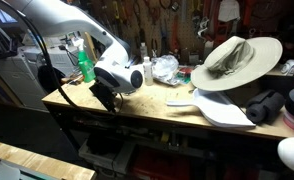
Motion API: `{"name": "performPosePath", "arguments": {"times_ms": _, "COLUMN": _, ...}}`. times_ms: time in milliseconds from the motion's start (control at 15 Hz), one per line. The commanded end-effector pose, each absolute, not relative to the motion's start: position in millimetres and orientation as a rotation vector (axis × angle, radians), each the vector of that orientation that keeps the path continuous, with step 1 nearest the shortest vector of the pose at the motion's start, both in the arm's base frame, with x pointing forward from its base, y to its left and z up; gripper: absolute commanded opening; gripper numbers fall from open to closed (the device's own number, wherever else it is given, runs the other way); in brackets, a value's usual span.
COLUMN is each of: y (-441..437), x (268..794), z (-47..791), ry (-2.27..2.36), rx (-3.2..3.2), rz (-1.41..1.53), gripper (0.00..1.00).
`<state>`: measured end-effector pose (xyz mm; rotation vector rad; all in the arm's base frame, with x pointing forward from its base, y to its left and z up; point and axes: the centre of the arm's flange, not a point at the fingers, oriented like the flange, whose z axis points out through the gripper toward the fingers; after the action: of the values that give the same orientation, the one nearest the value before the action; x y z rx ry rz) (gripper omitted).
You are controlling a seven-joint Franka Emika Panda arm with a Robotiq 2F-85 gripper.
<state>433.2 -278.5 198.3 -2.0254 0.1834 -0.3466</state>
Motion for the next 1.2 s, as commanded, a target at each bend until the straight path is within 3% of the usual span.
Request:
{"name": "performPosePath", "arguments": {"times_ms": 0, "y": -268.9, "x": 417.5, "z": 205.1, "ry": 0.21, "rx": -2.045, "rz": -0.388, "gripper": 0.83}}
{"name": "performPosePath", "arguments": {"times_ms": 200, "y": -265.2, "x": 411.0, "z": 208.8, "ry": 0.216, "rx": -2.063, "rz": -0.412, "gripper": 0.83}}
{"name": "performPosePath", "arguments": {"times_ms": 467, "y": -261.6, "x": 404.2, "z": 216.0, "ry": 0.243, "rx": -2.112, "rz": -0.482, "gripper": 1.0}}
{"name": "performPosePath", "arguments": {"times_ms": 1133, "y": -239.2, "x": 367.6, "z": 250.4, "ry": 0.252, "rx": -2.412, "rz": -0.737, "gripper": 1.0}}
